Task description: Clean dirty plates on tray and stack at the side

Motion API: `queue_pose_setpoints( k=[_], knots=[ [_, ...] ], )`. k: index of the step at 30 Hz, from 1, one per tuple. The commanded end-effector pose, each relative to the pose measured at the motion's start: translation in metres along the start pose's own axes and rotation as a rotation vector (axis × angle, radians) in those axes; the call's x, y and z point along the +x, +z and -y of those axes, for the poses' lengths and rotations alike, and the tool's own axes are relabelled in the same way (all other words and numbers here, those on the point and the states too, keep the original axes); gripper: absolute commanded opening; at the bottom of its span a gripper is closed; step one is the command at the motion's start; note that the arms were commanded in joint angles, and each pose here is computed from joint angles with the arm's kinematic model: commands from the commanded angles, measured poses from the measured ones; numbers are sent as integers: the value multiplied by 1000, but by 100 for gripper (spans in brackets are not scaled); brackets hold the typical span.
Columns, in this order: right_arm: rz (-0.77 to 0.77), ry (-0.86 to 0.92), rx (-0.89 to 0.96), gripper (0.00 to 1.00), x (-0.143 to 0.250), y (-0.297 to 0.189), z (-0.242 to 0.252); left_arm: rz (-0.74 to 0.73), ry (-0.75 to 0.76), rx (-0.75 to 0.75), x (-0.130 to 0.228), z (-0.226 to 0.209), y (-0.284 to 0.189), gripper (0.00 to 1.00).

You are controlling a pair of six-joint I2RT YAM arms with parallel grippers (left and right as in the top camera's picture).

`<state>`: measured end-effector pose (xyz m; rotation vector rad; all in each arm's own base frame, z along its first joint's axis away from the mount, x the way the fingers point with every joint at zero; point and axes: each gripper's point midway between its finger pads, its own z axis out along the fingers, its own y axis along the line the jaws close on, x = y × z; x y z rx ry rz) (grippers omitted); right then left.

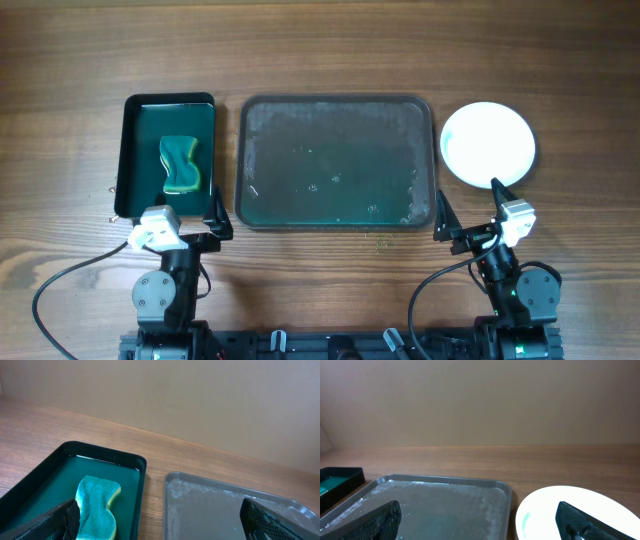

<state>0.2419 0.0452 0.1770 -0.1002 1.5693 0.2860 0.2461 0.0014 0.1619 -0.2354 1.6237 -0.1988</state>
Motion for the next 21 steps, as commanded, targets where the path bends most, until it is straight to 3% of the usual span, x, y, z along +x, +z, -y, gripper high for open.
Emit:
queue_pose_setpoints(
  k=[1, 21],
  knots=[
    [11, 12, 3, 100, -2, 0, 0, -2, -9, -3, 4, -1, 0, 100],
    [12, 12, 3, 100, -2, 0, 0, -2, -9, -3, 4, -1, 0, 100]
  ],
)
